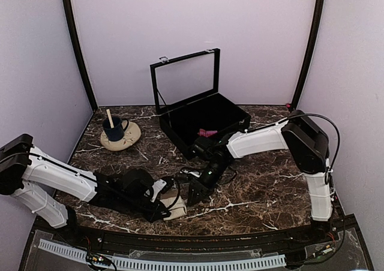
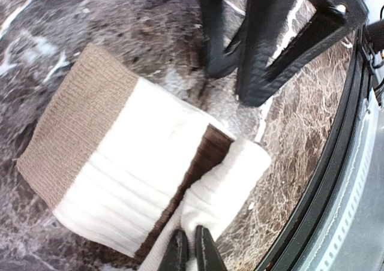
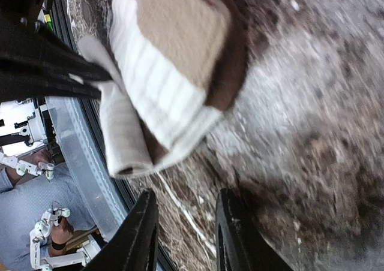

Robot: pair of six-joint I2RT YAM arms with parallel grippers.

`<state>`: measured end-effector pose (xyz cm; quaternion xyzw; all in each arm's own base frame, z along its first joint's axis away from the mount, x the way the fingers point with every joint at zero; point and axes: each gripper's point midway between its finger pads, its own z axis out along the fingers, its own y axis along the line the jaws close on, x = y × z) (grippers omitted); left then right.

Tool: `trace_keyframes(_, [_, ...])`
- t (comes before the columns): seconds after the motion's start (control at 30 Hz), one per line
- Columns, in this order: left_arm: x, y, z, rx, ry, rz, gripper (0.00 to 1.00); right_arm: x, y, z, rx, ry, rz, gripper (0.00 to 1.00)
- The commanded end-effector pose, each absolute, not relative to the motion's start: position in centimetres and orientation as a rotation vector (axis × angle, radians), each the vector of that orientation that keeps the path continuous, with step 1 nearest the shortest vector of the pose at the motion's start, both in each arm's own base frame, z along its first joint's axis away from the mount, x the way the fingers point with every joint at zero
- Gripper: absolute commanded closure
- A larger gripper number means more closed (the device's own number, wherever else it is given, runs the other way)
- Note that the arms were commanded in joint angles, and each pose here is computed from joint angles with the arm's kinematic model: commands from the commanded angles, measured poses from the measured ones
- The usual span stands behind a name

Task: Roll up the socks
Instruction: Roll the sock at the center of the board.

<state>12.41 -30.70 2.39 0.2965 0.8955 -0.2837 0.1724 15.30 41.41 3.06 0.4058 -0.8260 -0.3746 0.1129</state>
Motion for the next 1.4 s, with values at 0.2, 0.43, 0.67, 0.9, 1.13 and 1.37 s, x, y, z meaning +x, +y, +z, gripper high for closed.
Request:
trace_keyframes(0.2, [12.2,-29.4,1.9,0.818,2.666,-0.935,1.0,18.9,40.1,6.5,1.303,-2.674,-1.166,0.69])
trace_keyframes(0.43, [11.1,-30.4,1.2,0.89,2.764,-1.095,1.0,19.5,37.8,7.0,1.524,-2.891,-1.017,0.69])
trace_keyframes(0.67, [11.0,-30.3,0.4,0.887,2.831,-1.219,1.0,17.1,37.8,7.4,1.986,-3.038,-0.679,0.7])
trace_keyframes(0.9, [12.3,-30.1,0.5,0.911,2.85,-1.334,1.0,14.8,38.5,9.3,2.376,-3.066,-0.487,0.71])
trace_keyframes(1.13, [13.2,-30.6,0.8,0.987,2.856,-1.375,1.0,12.0,40.8,8.9,2.734,-2.818,-0.302,0.7])
trace_keyframes(1.37, [13.8,-30.5,0.9,0.997,2.857,-1.388,1.0,10.6,42.3,7.7,2.865,-2.638,-0.251,0.6])
